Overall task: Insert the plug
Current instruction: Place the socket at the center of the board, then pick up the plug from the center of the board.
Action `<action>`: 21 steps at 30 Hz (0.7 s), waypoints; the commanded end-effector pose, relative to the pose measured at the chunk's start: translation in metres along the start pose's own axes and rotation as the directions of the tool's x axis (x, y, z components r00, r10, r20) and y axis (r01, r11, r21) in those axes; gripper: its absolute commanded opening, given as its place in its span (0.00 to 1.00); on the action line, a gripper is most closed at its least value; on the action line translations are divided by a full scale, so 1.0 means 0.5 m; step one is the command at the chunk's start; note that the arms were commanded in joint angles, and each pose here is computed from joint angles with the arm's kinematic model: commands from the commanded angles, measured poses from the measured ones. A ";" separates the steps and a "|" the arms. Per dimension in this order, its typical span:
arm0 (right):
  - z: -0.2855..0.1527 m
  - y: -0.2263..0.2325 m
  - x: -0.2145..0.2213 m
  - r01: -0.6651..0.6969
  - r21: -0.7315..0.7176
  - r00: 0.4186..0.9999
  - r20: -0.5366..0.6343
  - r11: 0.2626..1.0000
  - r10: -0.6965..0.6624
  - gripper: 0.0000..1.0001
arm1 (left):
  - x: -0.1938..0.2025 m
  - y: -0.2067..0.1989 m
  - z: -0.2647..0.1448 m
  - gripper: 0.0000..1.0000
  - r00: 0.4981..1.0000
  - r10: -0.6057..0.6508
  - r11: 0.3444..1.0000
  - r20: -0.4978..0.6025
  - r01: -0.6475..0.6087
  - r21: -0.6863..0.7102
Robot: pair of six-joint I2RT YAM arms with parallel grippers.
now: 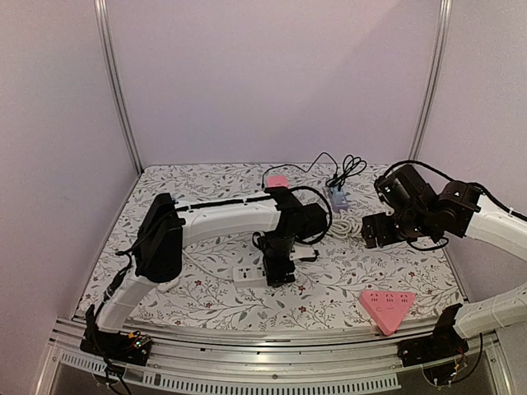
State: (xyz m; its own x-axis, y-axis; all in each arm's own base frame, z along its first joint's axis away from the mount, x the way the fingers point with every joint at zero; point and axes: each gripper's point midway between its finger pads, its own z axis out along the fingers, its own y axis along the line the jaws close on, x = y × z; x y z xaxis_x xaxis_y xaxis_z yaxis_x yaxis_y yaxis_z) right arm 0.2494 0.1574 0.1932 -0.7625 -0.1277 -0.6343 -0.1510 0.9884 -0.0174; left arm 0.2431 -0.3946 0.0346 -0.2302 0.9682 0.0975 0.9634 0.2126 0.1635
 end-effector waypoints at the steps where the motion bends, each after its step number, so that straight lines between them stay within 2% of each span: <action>1: -0.019 -0.006 -0.018 -0.025 -0.002 0.999 0.025 1.000 0.025 0.90 | -0.024 -0.027 -0.027 0.99 0.998 0.006 0.999 0.068 -0.008 0.033; 3: -0.023 -0.004 -0.021 -0.026 -0.010 0.999 0.030 1.000 0.027 0.91 | -0.023 -0.009 -0.078 1.00 0.989 -0.004 1.000 0.148 0.004 0.003; 5: -0.026 -0.001 -0.024 -0.023 -0.019 0.999 0.031 1.000 0.024 0.91 | -0.013 0.026 -0.148 0.99 0.964 -0.062 0.997 0.257 0.071 -0.023; 7: -0.027 0.004 -0.026 -0.015 -0.030 0.999 0.029 0.999 0.016 0.91 | 0.032 0.082 -0.231 0.99 0.908 -0.205 0.973 0.366 0.229 -0.025; 8: -0.027 0.006 -0.027 -0.014 -0.033 1.000 0.028 0.999 0.015 0.91 | 0.072 0.110 -0.230 0.99 0.874 -0.313 0.939 0.372 0.344 -0.018; 10: -0.024 0.009 -0.027 -0.013 -0.039 1.000 0.027 0.999 0.014 0.91 | 0.164 0.172 -0.254 0.98 0.748 -0.506 0.820 0.429 0.572 -0.030; 12: -0.019 0.015 -0.028 -0.012 -0.047 1.000 0.028 0.999 0.013 0.91 | 0.251 0.192 -0.252 0.90 0.637 -0.621 0.708 0.458 0.706 -0.022; 14: -0.014 0.027 -0.033 -0.010 -0.067 1.000 0.028 0.998 0.012 0.91 | 0.322 0.171 -0.230 0.87 0.575 -0.700 0.637 0.423 0.771 0.006; 18: 0.000 0.055 -0.044 0.008 -0.096 1.000 0.006 0.995 -0.007 0.91 | 0.457 0.139 -0.147 0.82 0.441 -0.861 0.450 0.254 0.893 -0.024; 19: 0.007 0.061 -0.043 0.013 -0.099 1.000 -0.005 0.995 -0.014 0.91 | 0.487 0.145 -0.130 0.83 0.372 -0.896 0.374 0.243 0.927 -0.041; 20: 0.009 0.067 -0.045 0.016 -0.106 1.000 -0.009 0.994 -0.017 0.91 | 0.512 0.153 -0.126 0.85 0.270 -0.925 0.265 0.266 0.963 -0.056; 21: 0.013 0.072 -0.045 0.018 -0.112 1.000 -0.016 0.994 -0.020 0.91 | 0.533 0.162 -0.130 0.87 0.138 -0.940 0.129 0.313 0.990 -0.049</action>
State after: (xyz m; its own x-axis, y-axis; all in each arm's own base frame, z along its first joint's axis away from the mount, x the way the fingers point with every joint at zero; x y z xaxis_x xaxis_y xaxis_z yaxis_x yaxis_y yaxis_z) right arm 0.2581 0.1805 0.1987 -0.7684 -0.1420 -0.6241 -0.2013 0.9792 0.0251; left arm 0.2563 -0.1814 0.1672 -0.8283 0.3554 -0.4331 0.3156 0.9347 0.1633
